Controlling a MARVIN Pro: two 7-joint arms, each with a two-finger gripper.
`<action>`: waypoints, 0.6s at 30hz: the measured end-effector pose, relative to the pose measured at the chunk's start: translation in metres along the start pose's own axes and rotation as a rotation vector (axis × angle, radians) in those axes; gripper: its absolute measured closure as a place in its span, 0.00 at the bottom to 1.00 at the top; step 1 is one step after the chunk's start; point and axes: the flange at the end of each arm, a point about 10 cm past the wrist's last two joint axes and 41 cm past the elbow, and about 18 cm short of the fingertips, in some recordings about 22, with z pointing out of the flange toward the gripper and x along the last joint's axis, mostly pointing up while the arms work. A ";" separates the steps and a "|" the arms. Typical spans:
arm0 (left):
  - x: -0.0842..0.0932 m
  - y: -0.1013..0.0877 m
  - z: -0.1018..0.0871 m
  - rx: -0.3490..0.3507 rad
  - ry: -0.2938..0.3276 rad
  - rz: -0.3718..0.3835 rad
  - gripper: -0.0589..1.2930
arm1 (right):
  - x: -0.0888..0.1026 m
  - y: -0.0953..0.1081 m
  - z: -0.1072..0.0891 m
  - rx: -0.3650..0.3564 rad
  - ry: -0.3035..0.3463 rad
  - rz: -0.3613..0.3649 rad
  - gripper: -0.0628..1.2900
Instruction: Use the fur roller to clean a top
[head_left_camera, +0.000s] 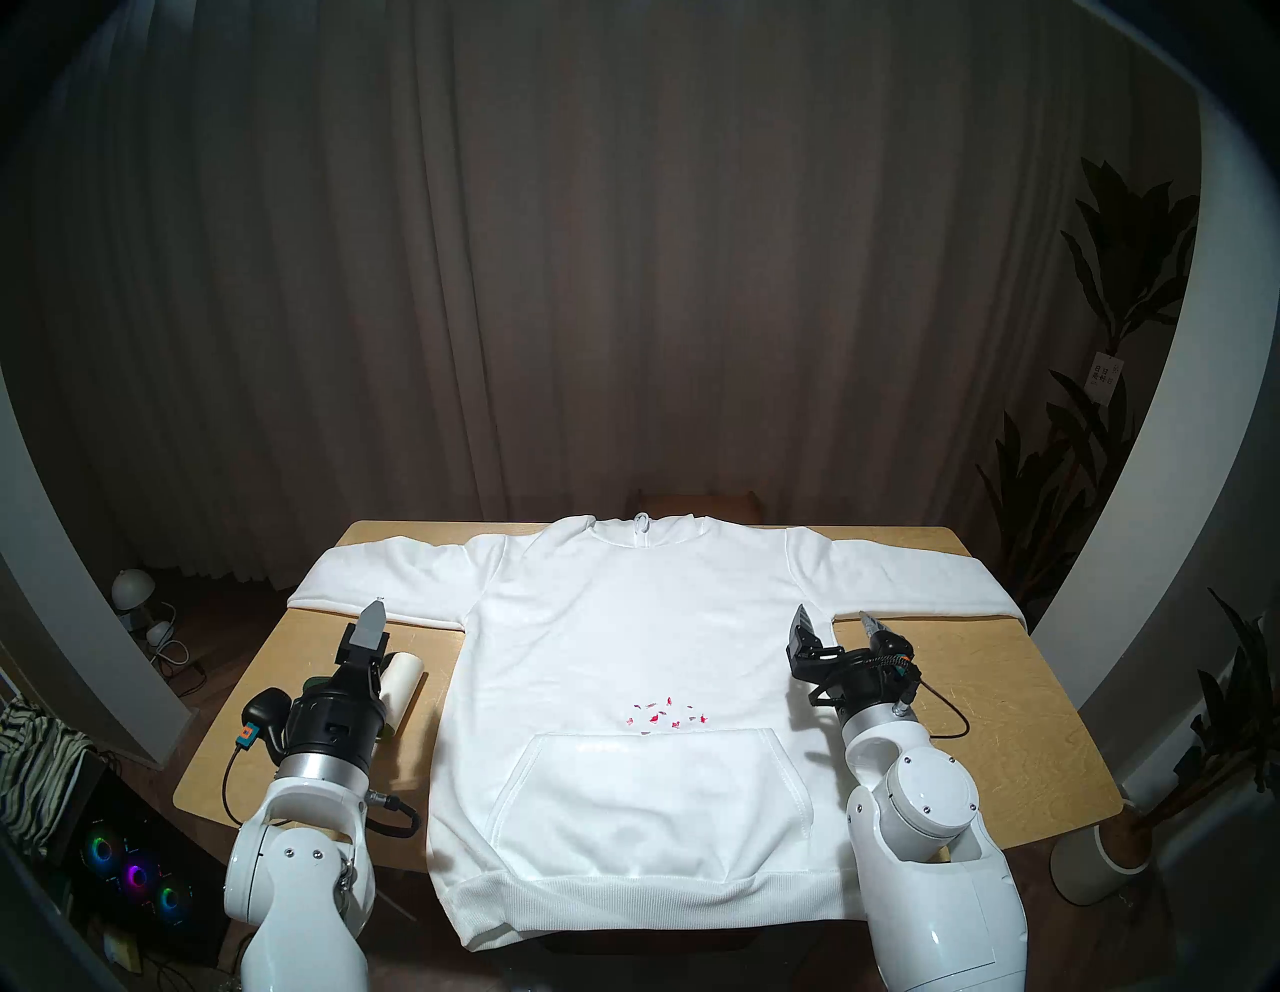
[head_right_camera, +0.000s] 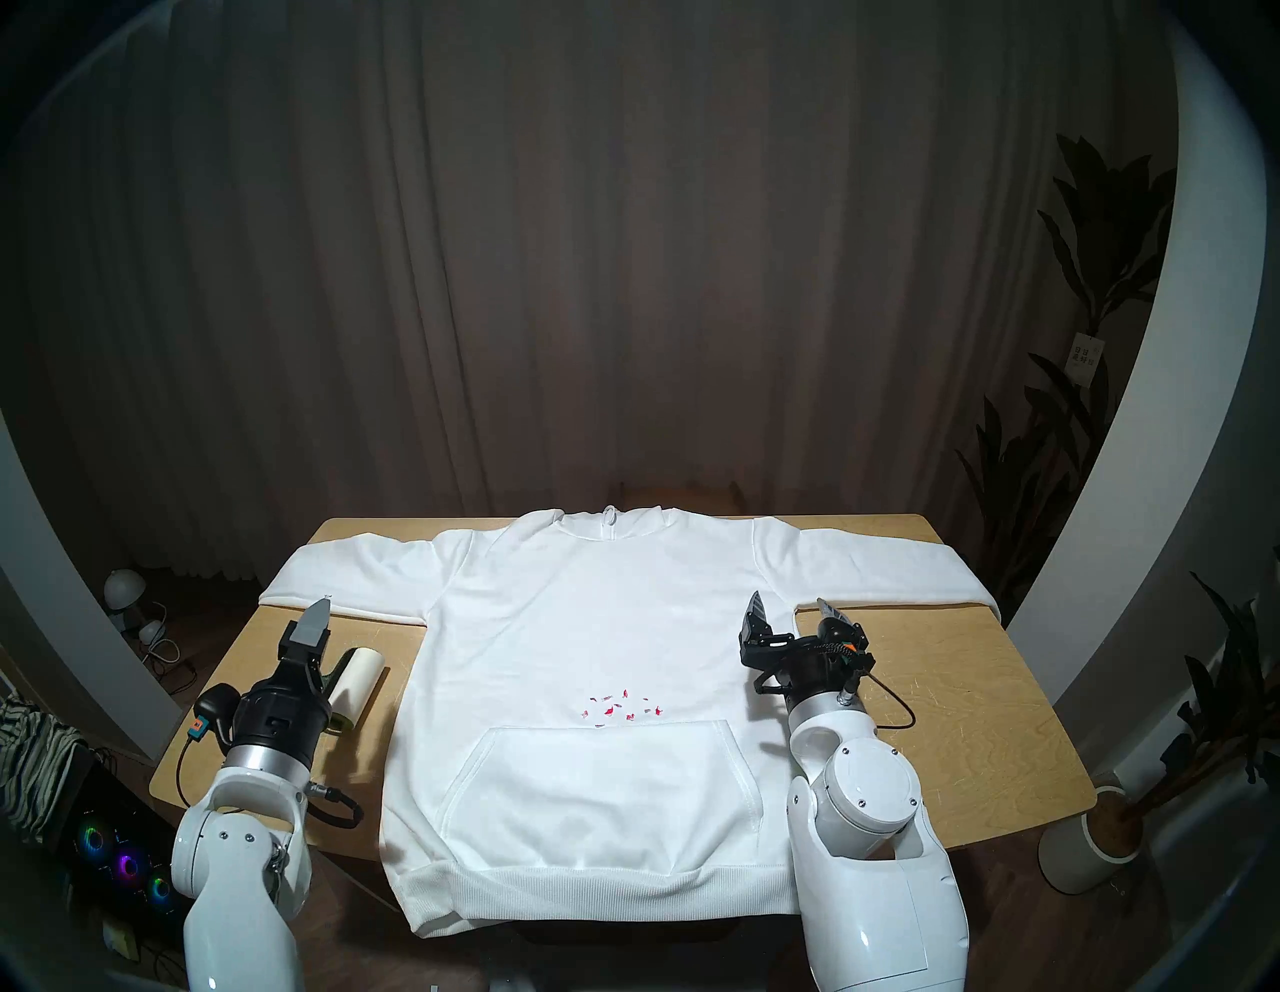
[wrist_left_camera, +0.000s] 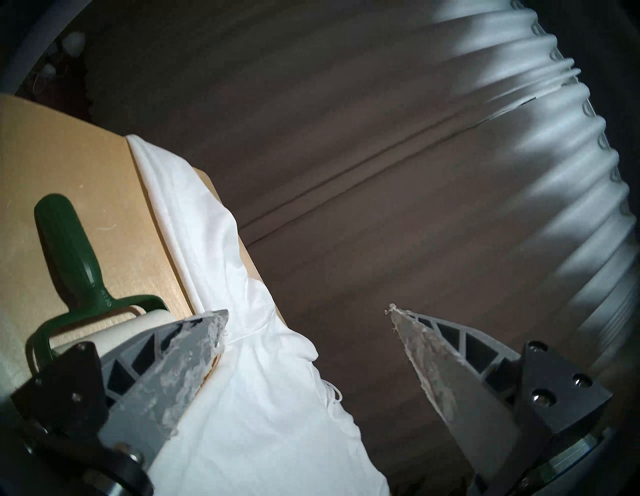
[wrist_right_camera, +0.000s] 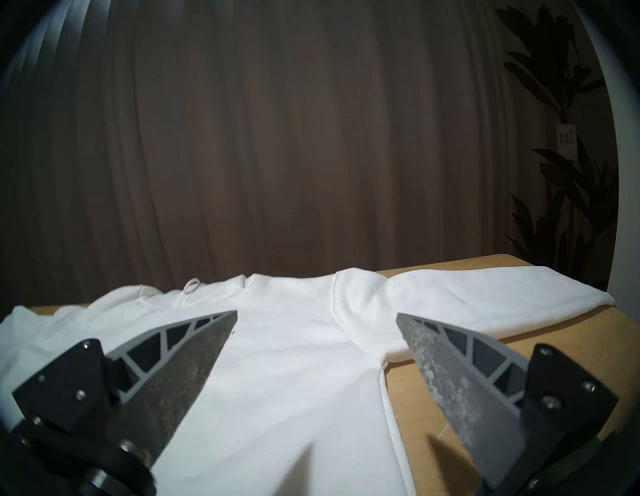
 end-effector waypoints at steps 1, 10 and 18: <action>0.001 -0.001 -0.001 -0.006 -0.007 -0.014 0.06 | 0.003 0.000 0.000 0.000 0.006 0.011 0.07; 0.013 -0.008 -0.020 -0.117 -0.133 -0.148 0.06 | 0.029 0.008 -0.011 0.073 0.029 0.046 0.07; 0.031 -0.033 -0.035 -0.090 -0.219 -0.165 0.06 | 0.020 0.018 -0.020 0.172 -0.015 0.011 0.07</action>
